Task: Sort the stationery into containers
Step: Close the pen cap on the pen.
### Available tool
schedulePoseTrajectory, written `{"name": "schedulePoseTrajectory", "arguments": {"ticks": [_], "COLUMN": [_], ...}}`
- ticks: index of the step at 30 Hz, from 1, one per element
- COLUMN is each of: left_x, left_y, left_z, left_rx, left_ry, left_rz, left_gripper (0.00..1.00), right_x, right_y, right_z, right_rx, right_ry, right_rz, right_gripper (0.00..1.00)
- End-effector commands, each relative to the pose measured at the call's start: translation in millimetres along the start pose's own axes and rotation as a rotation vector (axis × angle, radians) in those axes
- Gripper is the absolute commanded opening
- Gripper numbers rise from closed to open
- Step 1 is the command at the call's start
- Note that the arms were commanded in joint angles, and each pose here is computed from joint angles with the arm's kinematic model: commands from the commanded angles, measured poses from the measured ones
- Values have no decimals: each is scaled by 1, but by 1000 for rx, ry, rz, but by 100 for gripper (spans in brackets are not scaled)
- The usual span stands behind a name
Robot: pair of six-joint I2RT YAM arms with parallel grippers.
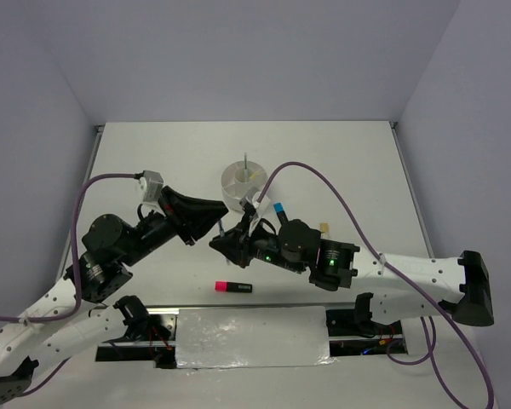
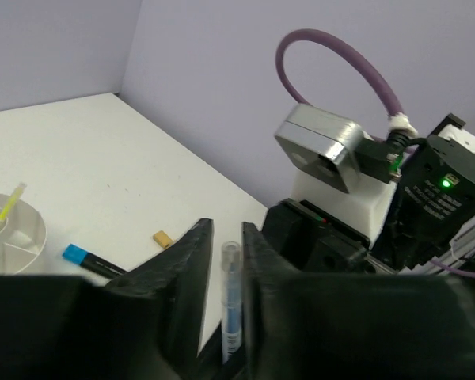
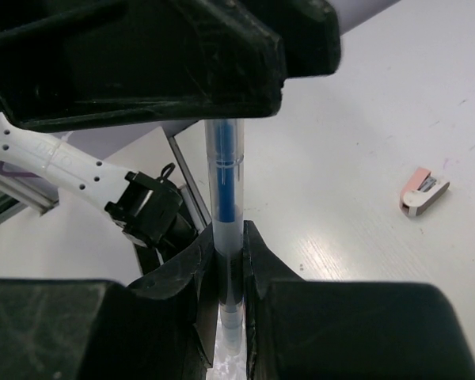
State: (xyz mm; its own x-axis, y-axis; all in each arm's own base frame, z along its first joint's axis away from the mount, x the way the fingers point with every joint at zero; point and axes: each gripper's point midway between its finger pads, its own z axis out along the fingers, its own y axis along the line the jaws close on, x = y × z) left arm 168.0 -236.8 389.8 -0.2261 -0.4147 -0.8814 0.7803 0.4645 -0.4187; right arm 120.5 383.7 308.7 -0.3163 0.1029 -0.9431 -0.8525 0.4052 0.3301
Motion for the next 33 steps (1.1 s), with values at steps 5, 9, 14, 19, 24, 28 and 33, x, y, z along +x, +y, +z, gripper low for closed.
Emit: {"name": "schedulePoseTrajectory", "arguments": {"ticks": [5, 9, 14, 19, 24, 28, 33], "left_x": [-12, -1, 21, 54, 77, 83, 89], "left_y": [-8, -10, -10, -5, -2, -4, -8], "left_z": [3, 2, -1, -8, -15, -14, -13], "left_rx": [18, 45, 83, 105, 130, 150, 178], "left_ry": [-31, 2, 61, 127, 145, 168, 186], "left_rz": [-15, -17, -18, -56, -102, -103, -104], "left_gripper": [14, 0, 0, 0, 0, 0, 0], "right_x": [-30, -51, -99, -147, -190, -190, -187], "right_y": [9, 10, 5, 2, -3, -10, -13], "right_z": [2, 6, 11, 11, 7, 15, 23], "right_rx": [-20, 9, 49, 69, 72, 73, 73], "right_ry": [-71, -93, -164, -226, -287, -260, -240], "right_rz": [5, -20, -69, -99, -95, -97, -93], "right_gripper": [0, 0, 0, 0, 0, 0, 0]}}
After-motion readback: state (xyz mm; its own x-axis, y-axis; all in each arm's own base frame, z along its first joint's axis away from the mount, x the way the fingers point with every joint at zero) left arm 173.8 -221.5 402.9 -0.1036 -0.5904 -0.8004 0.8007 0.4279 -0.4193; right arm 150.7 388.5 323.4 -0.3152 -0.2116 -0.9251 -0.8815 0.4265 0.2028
